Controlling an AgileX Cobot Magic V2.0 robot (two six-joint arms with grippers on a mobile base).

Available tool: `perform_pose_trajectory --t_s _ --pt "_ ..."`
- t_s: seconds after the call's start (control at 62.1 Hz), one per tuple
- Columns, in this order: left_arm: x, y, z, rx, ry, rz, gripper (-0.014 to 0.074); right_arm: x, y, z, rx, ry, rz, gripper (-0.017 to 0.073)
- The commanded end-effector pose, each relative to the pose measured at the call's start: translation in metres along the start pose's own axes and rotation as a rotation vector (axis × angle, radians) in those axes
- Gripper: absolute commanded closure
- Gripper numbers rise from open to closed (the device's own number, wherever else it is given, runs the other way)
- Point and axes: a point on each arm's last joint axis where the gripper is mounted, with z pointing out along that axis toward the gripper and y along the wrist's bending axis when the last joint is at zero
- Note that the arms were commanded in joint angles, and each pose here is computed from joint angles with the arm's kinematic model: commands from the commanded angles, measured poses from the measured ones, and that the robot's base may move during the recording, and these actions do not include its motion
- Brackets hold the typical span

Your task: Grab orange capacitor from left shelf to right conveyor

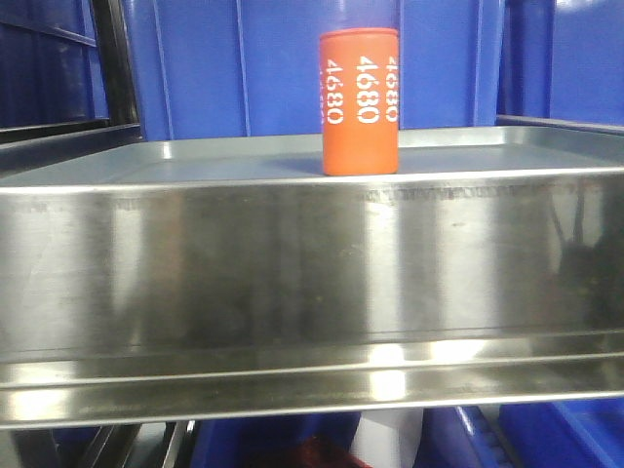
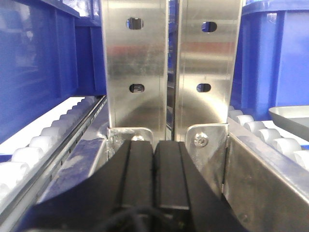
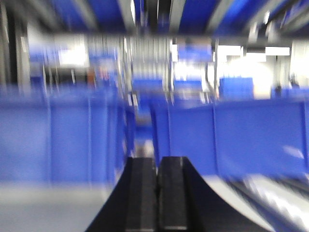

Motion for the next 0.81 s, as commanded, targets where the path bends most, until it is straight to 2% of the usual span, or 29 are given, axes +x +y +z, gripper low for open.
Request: perform_pose_trajectory --t_s 0.0,0.129,0.177,0.258,0.306,0.387,0.499,0.58,0.661,0.789 --pt "-0.01 0.0 0.0 0.002 -0.082 -0.006 0.0699 -0.035 0.003 -0.001 -0.025 -0.193 0.041 0.051" --pt "-0.01 0.0 0.0 0.002 -0.082 -0.006 0.0699 -0.078 0.009 0.008 -0.056 -0.147 0.002 0.051" --pt "-0.01 0.0 0.0 0.002 -0.082 -0.006 0.0699 -0.091 0.01 0.016 -0.055 -0.1 0.015 0.051" --pt "-0.01 0.0 0.0 0.002 -0.082 -0.006 0.0699 -0.117 0.012 0.034 -0.066 -0.04 0.075 0.051" --pt "-0.01 0.0 0.0 0.002 -0.082 -0.006 0.0699 -0.127 0.014 0.049 -0.078 0.021 0.085 0.051" --pt "-0.01 0.0 0.0 0.002 -0.082 -0.006 0.0699 -0.133 0.019 0.077 -0.104 0.152 0.092 0.051" --pt "-0.01 0.0 0.0 0.002 -0.082 -0.006 0.0699 -0.13 0.037 0.115 -0.197 0.32 0.09 0.0487" --pt "-0.01 0.0 0.0 0.002 -0.082 -0.006 0.0699 -0.123 0.058 0.139 -0.293 0.393 0.092 0.0398" --pt "-0.01 0.0 0.0 0.002 -0.082 -0.006 0.0699 -0.113 0.084 0.157 -0.395 0.461 0.089 0.0229" --pt "-0.01 0.0 0.0 0.002 -0.082 -0.006 0.0699 -0.085 0.12 0.177 -0.489 0.576 0.066 -0.0043"
